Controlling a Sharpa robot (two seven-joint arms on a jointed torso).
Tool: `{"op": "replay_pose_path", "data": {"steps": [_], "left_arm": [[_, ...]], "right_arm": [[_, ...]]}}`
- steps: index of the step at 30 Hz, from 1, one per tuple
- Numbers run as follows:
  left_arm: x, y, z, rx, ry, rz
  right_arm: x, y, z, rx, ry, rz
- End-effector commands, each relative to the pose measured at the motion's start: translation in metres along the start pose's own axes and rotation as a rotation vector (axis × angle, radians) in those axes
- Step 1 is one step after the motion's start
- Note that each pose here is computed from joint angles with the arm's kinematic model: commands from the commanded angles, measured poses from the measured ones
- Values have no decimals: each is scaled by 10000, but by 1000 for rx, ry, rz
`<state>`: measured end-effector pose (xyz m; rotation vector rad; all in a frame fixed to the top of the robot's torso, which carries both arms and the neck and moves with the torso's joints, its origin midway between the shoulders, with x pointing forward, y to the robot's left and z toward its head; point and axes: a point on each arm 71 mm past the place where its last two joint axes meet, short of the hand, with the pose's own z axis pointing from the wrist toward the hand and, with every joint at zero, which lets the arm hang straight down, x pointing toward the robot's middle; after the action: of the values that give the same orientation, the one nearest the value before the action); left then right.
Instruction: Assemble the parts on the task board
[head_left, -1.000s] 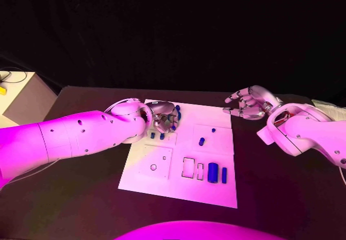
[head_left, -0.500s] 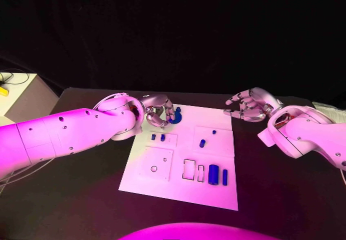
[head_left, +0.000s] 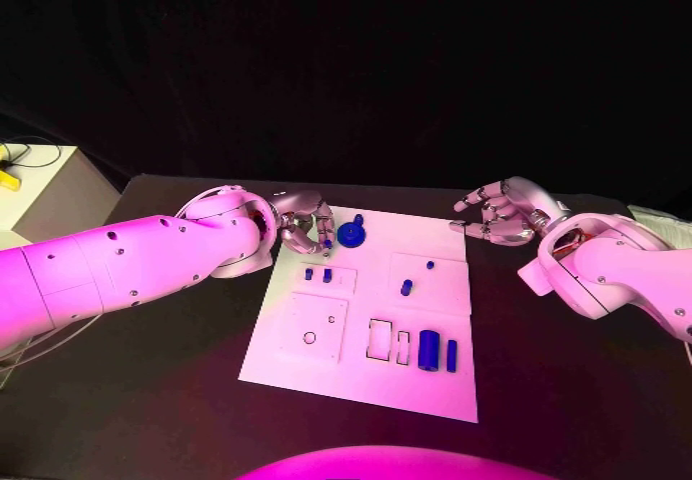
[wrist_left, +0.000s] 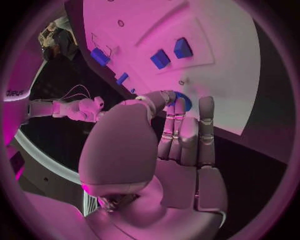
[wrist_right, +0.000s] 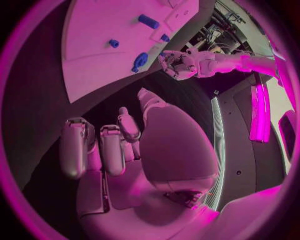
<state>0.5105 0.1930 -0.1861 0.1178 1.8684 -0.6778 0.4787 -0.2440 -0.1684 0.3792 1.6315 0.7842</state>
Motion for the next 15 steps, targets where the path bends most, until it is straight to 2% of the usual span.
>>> {"op": "replay_pose_path", "data": {"steps": [1,15], "left_arm": [[46,26,9,-18,35,6],[127,71,39,-37,65,13]], "right_arm": [[7,6,-2,-13,3,-9],[12,3,-5,-13,4,-9]]}}
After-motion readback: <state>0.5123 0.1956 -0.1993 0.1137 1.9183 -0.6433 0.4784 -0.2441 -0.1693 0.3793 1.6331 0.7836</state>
